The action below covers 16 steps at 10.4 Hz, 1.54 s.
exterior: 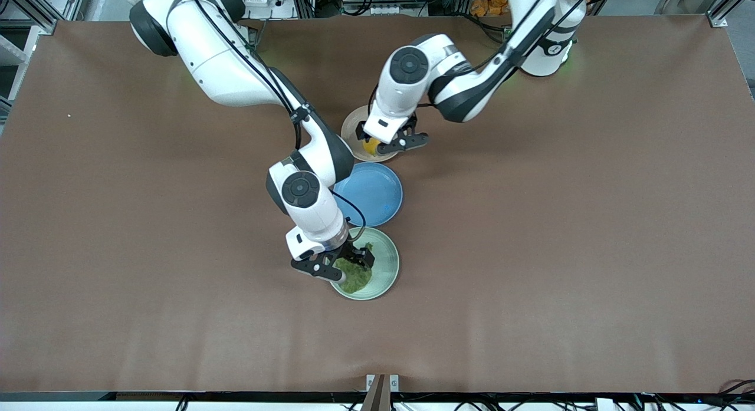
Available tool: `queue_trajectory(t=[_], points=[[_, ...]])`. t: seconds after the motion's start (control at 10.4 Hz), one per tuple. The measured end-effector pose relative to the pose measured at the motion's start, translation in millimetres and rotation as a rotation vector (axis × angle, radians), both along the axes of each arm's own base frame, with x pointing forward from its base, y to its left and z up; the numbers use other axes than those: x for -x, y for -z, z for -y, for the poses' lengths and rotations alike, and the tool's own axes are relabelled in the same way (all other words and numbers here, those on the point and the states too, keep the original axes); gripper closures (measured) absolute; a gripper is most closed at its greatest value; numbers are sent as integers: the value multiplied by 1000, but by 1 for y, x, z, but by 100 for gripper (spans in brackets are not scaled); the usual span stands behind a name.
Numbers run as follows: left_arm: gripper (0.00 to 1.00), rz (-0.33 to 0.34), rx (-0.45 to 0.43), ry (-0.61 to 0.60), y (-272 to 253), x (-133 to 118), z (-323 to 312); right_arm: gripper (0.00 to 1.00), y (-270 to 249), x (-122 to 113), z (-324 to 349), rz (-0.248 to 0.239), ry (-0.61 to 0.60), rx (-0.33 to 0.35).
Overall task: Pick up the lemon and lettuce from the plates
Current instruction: 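Lower and close the right gripper on the lettuce while the left grasps the lemon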
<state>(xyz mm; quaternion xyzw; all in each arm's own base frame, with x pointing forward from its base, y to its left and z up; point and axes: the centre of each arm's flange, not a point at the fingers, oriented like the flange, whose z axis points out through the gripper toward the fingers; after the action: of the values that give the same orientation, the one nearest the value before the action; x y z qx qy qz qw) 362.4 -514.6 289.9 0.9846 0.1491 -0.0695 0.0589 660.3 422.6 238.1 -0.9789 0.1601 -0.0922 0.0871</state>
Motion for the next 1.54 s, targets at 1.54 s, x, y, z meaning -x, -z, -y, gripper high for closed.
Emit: queue_trajectory(t=[1.54], points=[[19, 95, -52, 53, 107, 57, 21, 38, 42, 5, -4, -7, 6, 30]])
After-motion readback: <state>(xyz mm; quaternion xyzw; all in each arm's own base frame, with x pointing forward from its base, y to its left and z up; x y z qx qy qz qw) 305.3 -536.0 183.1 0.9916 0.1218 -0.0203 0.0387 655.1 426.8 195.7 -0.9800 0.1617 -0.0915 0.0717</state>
